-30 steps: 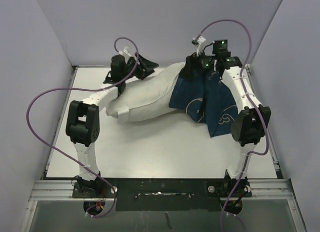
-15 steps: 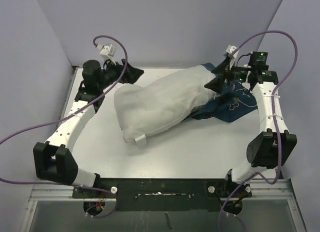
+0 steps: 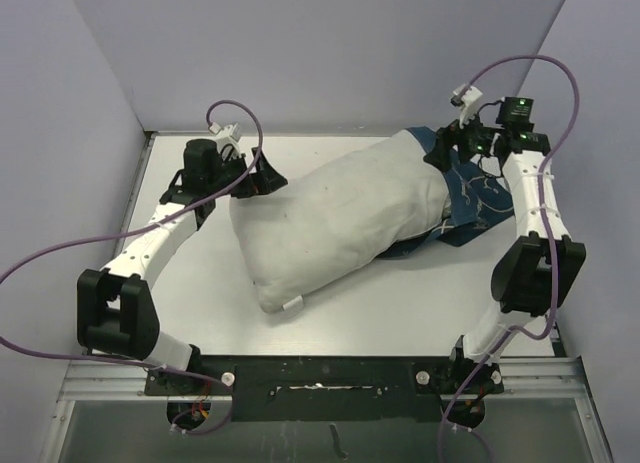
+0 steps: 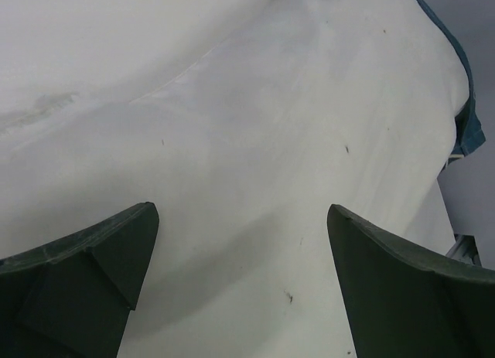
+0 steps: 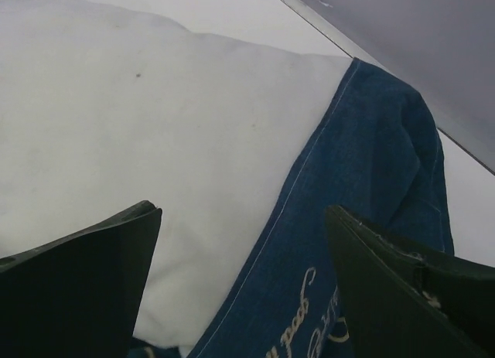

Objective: Put the pillow into the pillowcase
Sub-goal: Stuff the pillow into the pillowcase.

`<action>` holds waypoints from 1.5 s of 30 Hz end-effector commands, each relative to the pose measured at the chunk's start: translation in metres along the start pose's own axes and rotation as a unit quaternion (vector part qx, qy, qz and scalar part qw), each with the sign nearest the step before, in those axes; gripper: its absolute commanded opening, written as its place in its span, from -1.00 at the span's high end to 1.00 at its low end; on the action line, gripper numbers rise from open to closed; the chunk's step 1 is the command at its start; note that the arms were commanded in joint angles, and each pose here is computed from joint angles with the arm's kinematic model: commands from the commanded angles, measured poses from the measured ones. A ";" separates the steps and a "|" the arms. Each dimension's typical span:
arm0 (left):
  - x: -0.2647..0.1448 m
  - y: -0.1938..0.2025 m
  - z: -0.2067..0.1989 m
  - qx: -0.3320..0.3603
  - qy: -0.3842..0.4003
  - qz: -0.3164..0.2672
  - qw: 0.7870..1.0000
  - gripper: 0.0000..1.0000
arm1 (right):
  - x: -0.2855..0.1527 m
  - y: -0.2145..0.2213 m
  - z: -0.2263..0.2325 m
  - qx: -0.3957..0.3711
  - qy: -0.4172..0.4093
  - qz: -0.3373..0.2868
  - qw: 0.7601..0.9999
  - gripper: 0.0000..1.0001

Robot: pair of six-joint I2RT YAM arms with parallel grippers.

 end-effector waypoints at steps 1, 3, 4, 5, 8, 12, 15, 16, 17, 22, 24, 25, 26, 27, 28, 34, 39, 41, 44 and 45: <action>0.005 -0.040 -0.001 0.019 -0.030 -0.019 0.999 -0.83 | 0.039 -0.006 -0.038 -0.041 0.089 0.058 0.994 -0.73; 0.011 -0.047 0.001 0.029 -0.032 -0.019 0.999 -0.84 | 0.053 -0.008 -0.049 -0.050 0.109 0.069 0.990 -0.57; 0.016 -0.052 0.000 0.036 -0.026 -0.022 0.999 -0.84 | 0.058 -0.009 -0.055 -0.053 0.121 0.073 0.988 -0.49; 0.021 -0.056 -0.002 0.043 -0.014 -0.023 0.999 -0.84 | 0.067 -0.004 -0.063 -0.054 0.129 0.083 0.987 -0.43; 0.042 -0.072 -0.018 0.072 0.036 -0.024 0.996 -0.84 | 0.078 0.000 -0.081 -0.070 0.151 0.103 0.981 -0.28; 0.097 -0.059 -0.050 0.107 0.106 0.004 0.989 -0.84 | 0.087 0.016 -0.099 -0.089 0.170 0.136 0.972 -0.08; 0.141 -0.033 -0.069 0.137 0.128 0.042 0.981 -0.88 | 0.089 0.026 -0.104 -0.094 0.174 0.155 0.968 0.18; 0.153 -0.027 -0.071 0.141 0.127 0.053 0.980 -0.88 | 0.088 0.028 -0.104 -0.094 0.173 0.156 0.968 0.27; 0.164 -0.020 -0.071 0.144 0.123 0.062 0.980 -0.88 | 0.089 0.030 -0.102 -0.093 0.170 0.159 0.968 0.39; 0.199 0.004 -0.066 0.172 0.105 0.108 0.974 -0.80 | 0.089 0.030 -0.088 -0.089 0.140 0.152 0.974 0.94; 0.201 0.010 -0.071 0.167 0.126 0.125 0.970 -0.50 | 0.091 0.017 -0.069 -0.084 0.093 0.116 0.985 1.00; 0.201 0.011 -0.074 0.163 0.142 0.129 0.968 -0.22 | 0.091 0.006 -0.055 -0.083 0.063 0.087 0.991 1.00; 0.200 0.011 -0.080 0.157 0.158 0.130 0.966 0.26 | 0.089 -0.012 -0.040 -0.080 0.036 0.050 0.995 1.00; 0.198 0.011 -0.086 0.151 0.182 0.131 0.963 0.69 | 0.090 -0.029 -0.023 -0.074 0.003 0.013 0.997 1.00; 0.195 0.008 -0.096 0.149 0.210 0.125 0.958 1.00 | 0.091 -0.046 -0.007 -0.067 -0.028 -0.018 0.997 1.00; 0.113 -0.071 -0.186 0.211 0.416 -0.069 0.882 1.00 | 0.081 -0.165 0.113 -0.012 -0.260 -0.178 0.949 1.00; 0.024 -0.094 -0.206 0.269 0.448 -0.135 0.842 1.00 | 0.037 -0.195 0.167 -0.003 -0.352 -0.237 0.906 1.00; 0.006 -0.080 -0.201 0.300 0.432 -0.135 0.839 1.00 | 0.044 -0.151 0.166 0.039 -0.346 -0.201 0.916 1.00; -0.001 -0.045 -0.180 0.313 0.396 -0.104 0.857 1.00 | 0.059 -0.060 0.147 0.023 -0.247 -0.095 0.964 1.00; -0.001 -0.031 -0.172 0.312 0.382 -0.088 0.866 1.00 | 0.062 -0.020 0.144 0.007 -0.213 -0.030 0.976 1.00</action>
Point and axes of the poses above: each gripper's point midway between its finger pads, its own x axis out along the fingers, its own z axis along the line the jaws close on, y = z × x, the point moved 2 cm from there along -x, back along the fingers, and after that the axes turned 4 degrees about -x, right-handed, at the moved point
